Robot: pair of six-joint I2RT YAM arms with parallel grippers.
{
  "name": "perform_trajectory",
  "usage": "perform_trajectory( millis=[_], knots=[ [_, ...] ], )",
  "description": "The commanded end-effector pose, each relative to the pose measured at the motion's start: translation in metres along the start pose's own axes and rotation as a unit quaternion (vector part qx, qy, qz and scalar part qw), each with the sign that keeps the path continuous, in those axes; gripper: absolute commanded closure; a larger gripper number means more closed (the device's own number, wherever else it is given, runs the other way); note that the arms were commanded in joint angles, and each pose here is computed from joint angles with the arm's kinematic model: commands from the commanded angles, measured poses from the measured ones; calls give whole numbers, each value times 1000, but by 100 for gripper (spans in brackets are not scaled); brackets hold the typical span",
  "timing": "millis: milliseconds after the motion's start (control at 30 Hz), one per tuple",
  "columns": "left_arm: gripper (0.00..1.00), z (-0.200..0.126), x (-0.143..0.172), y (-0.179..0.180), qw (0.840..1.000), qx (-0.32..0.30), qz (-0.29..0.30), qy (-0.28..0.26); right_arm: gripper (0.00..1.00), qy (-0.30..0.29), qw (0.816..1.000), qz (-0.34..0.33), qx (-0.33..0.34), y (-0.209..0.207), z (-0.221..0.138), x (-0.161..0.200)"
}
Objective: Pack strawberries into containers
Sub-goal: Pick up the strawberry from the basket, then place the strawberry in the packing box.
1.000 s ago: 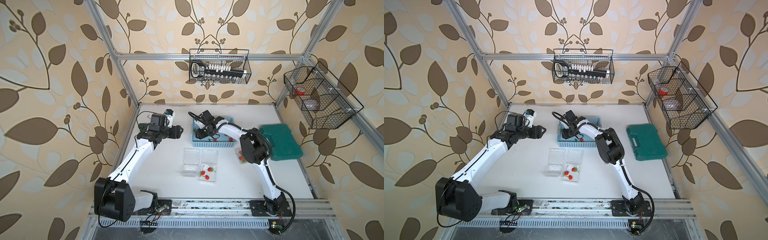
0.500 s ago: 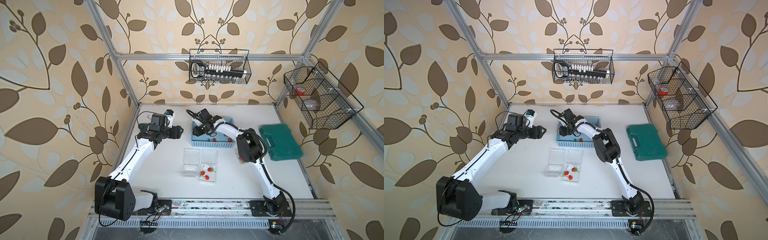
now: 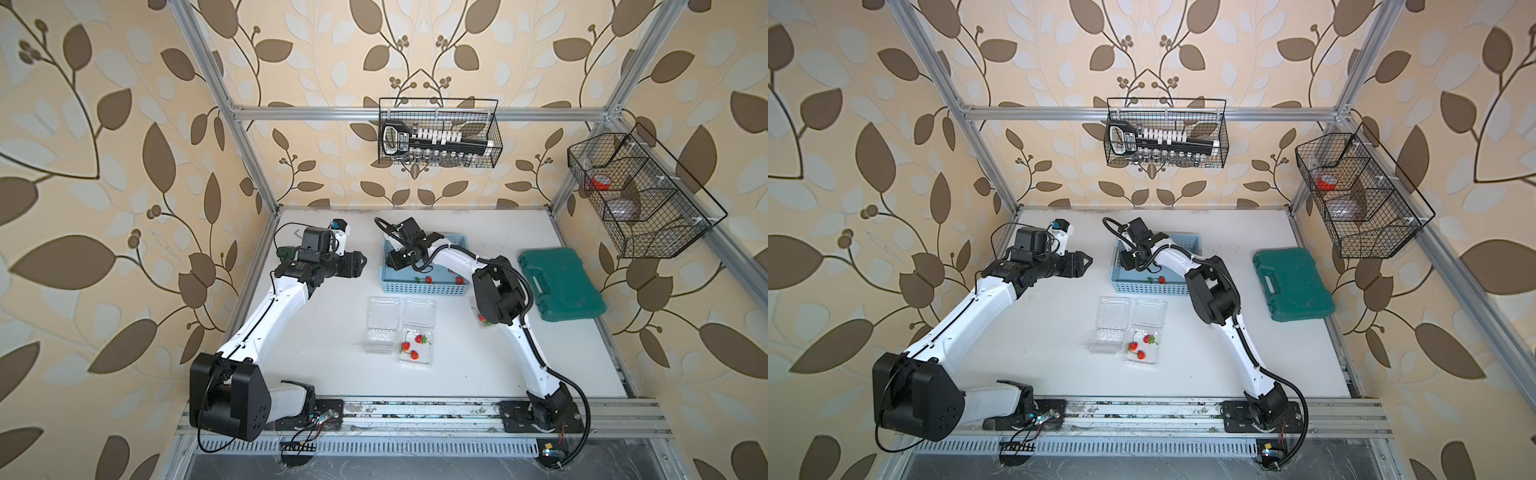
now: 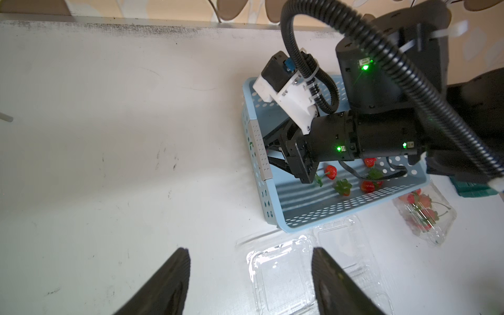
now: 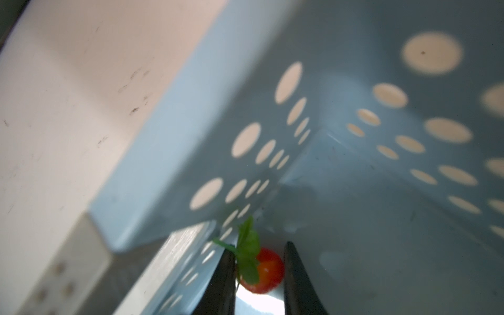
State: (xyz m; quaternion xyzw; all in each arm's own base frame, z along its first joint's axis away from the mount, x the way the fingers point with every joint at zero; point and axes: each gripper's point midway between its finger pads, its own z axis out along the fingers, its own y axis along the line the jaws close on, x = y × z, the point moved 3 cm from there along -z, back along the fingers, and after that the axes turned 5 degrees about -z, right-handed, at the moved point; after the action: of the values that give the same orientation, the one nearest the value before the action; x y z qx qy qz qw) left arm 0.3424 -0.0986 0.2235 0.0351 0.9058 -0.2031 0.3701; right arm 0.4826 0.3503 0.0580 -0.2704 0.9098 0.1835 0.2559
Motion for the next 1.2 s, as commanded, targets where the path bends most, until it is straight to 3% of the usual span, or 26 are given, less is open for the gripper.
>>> perform_trajectory(
  millis=[0, 367, 667, 800, 933, 1167],
  knots=[
    [28, -3, -2, -2, 1000, 2, 11, -5, 82, -31, 999, -5, 13, -3, -36, -19],
    [28, -3, -3, -2, 1000, 3, 10, -5, 82, -49, 998, -28, 11, 26, -119, 2],
    [28, -4, -3, -4, 1000, 8, 10, -7, 82, -19, 999, -44, -25, 119, -183, 104],
    [28, -5, -5, -5, 1000, 10, 9, -9, 82, 24, 998, -39, -41, 149, -188, 164],
    [28, -6, -5, -5, 1000, 10, 9, -10, 82, 71, 997, -15, -32, 149, -175, 210],
    [28, -7, -4, -6, 1000, 11, 10, -10, 79, 95, 995, -15, 3, 140, -160, 229]
  ],
)
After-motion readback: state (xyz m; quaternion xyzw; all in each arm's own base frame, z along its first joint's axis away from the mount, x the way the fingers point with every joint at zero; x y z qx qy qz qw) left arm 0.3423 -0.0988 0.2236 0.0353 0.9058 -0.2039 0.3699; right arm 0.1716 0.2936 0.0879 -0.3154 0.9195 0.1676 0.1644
